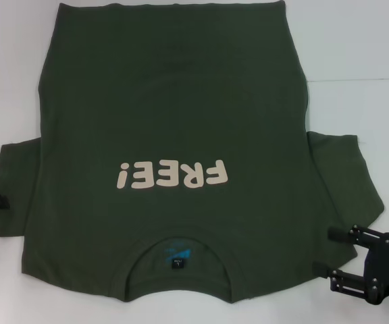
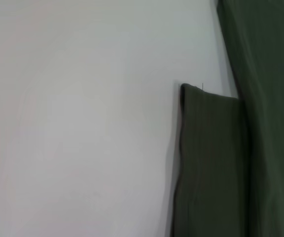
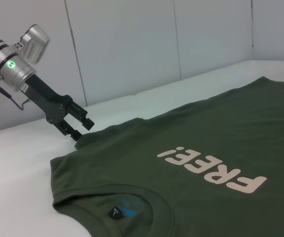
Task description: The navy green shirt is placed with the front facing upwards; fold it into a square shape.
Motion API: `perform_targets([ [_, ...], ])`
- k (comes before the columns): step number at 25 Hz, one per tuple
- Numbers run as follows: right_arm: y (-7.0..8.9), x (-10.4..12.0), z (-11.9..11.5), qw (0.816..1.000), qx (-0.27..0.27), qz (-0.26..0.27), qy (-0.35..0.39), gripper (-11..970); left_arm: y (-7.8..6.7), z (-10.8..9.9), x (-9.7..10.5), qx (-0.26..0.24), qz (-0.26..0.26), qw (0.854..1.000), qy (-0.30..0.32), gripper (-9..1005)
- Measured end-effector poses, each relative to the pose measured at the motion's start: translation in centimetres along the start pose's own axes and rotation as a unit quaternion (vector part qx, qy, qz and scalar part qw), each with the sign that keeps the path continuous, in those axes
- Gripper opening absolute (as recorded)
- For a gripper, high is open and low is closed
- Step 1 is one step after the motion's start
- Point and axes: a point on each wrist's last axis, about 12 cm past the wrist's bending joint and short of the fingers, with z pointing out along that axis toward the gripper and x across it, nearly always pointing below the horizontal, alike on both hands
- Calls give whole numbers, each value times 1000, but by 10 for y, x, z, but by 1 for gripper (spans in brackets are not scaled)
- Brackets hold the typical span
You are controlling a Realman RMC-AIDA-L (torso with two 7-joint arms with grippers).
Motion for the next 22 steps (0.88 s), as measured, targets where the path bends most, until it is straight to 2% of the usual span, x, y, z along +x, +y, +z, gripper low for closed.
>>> perform_targets([
  [15, 0, 0, 1, 1000, -1, 0, 1, 765, -14, 13, 0, 19, 5, 1000, 16, 826],
  [22, 0, 0, 0, 1000, 0, 1, -1, 765, -13, 13, 0, 18, -1, 1000, 11, 783],
])
